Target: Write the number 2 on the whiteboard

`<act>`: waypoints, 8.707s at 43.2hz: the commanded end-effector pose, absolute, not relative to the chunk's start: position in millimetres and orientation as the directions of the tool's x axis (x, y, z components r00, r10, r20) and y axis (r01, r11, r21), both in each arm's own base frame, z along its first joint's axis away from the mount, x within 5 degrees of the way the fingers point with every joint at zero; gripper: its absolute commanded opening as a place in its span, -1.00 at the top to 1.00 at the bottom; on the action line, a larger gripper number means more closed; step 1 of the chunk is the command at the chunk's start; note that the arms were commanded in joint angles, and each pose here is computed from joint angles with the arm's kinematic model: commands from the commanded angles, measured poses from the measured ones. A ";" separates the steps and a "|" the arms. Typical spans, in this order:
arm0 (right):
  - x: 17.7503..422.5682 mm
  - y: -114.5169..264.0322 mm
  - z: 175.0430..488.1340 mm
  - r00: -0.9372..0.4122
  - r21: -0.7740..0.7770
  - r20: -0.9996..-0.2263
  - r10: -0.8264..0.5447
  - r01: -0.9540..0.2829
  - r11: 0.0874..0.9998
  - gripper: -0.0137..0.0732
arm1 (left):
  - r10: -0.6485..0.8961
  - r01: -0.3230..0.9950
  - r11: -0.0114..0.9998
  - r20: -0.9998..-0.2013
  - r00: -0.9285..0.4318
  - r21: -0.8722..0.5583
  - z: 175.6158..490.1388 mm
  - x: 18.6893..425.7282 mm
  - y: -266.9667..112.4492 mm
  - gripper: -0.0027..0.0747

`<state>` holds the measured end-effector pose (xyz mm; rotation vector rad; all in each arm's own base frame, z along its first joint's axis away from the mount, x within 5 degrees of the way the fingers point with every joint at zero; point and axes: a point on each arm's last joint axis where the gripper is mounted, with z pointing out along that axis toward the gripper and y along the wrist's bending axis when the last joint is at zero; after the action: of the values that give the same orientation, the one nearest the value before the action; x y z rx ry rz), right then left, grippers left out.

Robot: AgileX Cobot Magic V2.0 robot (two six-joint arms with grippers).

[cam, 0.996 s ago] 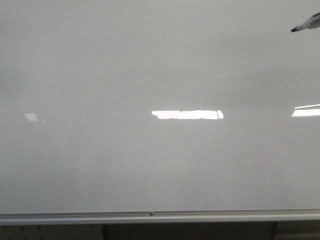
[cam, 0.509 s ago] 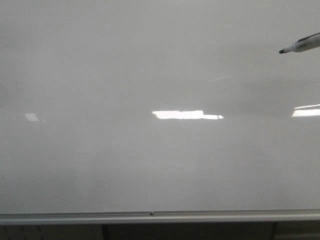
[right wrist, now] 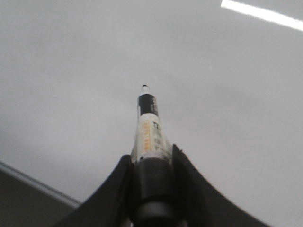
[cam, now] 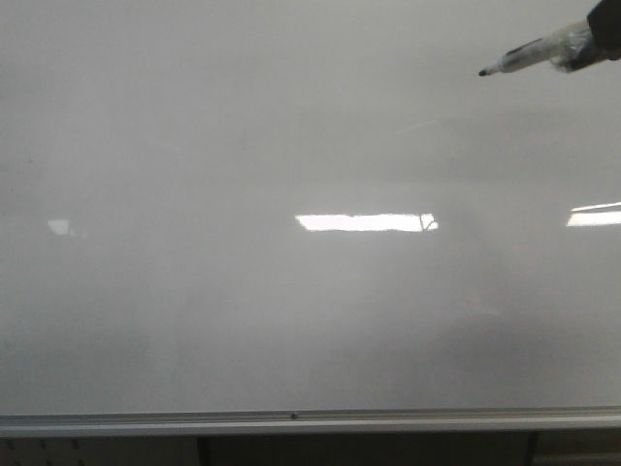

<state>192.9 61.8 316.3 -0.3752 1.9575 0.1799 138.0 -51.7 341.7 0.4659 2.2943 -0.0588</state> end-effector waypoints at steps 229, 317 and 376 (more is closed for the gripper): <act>115.7 48.1 384.8 -0.475 -0.180 -0.649 -0.594 -0.663 0.726 -0.46 | 0.568 0.661 0.728 -0.702 -0.430 0.184 403.2 197.2 -164.0 0.75; 116.7 48.6 385.8 -0.467 -0.183 -0.661 -0.587 -0.659 0.730 -0.46 | -0.159 0.081 0.982 -0.981 -0.113 -0.168 214.9 307.1 -33.5 0.67; 122.5 49.4 391.5 -0.538 -0.067 -0.743 -0.398 -0.532 0.844 -0.46 | 0.129 0.181 0.982 -0.896 -0.425 0.056 384.4 204.8 -31.4 0.06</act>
<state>119.0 49.1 377.4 -0.8102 2.2821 0.1766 221.8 -27.1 356.5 0.1801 2.1180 -0.0433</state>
